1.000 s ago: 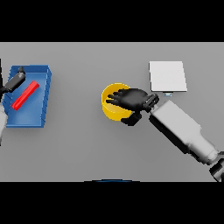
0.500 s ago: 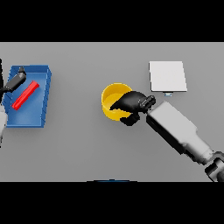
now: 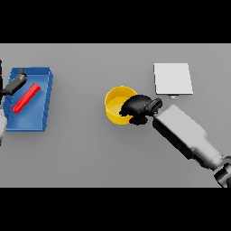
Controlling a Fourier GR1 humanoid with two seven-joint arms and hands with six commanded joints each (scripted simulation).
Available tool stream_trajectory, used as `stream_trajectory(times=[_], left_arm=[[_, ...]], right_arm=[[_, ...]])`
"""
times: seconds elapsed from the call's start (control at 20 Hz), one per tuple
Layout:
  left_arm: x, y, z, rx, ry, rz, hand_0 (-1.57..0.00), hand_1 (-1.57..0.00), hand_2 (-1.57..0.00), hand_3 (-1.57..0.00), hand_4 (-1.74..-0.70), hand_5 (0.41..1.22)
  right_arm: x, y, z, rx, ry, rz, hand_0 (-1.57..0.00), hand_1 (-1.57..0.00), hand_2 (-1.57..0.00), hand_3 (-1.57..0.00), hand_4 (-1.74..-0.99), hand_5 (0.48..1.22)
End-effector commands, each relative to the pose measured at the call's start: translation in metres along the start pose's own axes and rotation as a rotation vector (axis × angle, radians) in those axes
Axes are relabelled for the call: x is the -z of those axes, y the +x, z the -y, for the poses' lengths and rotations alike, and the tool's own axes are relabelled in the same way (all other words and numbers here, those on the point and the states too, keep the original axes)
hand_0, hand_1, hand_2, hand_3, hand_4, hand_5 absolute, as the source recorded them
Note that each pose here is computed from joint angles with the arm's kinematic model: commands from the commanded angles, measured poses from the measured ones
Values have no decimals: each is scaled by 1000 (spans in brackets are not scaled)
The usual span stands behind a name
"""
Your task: Pick up the red beaker and tilt it to pour out 1 green nut into yellow bowl. Pick up the yellow bowl and place it on the metallic measuring scale.
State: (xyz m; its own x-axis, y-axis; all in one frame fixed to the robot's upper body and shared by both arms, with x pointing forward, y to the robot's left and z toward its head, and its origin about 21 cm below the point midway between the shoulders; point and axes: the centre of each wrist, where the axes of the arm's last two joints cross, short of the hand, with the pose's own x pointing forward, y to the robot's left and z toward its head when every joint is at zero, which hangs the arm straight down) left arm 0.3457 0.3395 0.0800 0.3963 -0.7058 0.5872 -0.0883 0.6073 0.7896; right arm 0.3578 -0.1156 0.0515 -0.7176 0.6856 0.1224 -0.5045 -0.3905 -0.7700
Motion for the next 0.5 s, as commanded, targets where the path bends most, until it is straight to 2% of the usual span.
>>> stream_trajectory(times=[0.0, 0.2, 0.45], left_arm=[[2, 0, -1, 2, 0, -10, 1, 1, 1, 1, -735, 689], [1, -2, 1, -5, 6, -1, 1, 1, 1, 1, -731, 685], [-1, 1, -1, -5, 9, -6, 1, 1, 1, 1, -735, 690]], right_arm=[[0, -1, 0, 0, 0, 8, -1474, -1472, -1281, -1365, -1702, 1195], [-6, 1, 5, -6, -29, 19, -1531, -1531, -1306, -1405, -1725, 1210], [-24, -3, 26, -5, -57, -5, -1558, -1558, -1404, -1266, -1736, 1217]])
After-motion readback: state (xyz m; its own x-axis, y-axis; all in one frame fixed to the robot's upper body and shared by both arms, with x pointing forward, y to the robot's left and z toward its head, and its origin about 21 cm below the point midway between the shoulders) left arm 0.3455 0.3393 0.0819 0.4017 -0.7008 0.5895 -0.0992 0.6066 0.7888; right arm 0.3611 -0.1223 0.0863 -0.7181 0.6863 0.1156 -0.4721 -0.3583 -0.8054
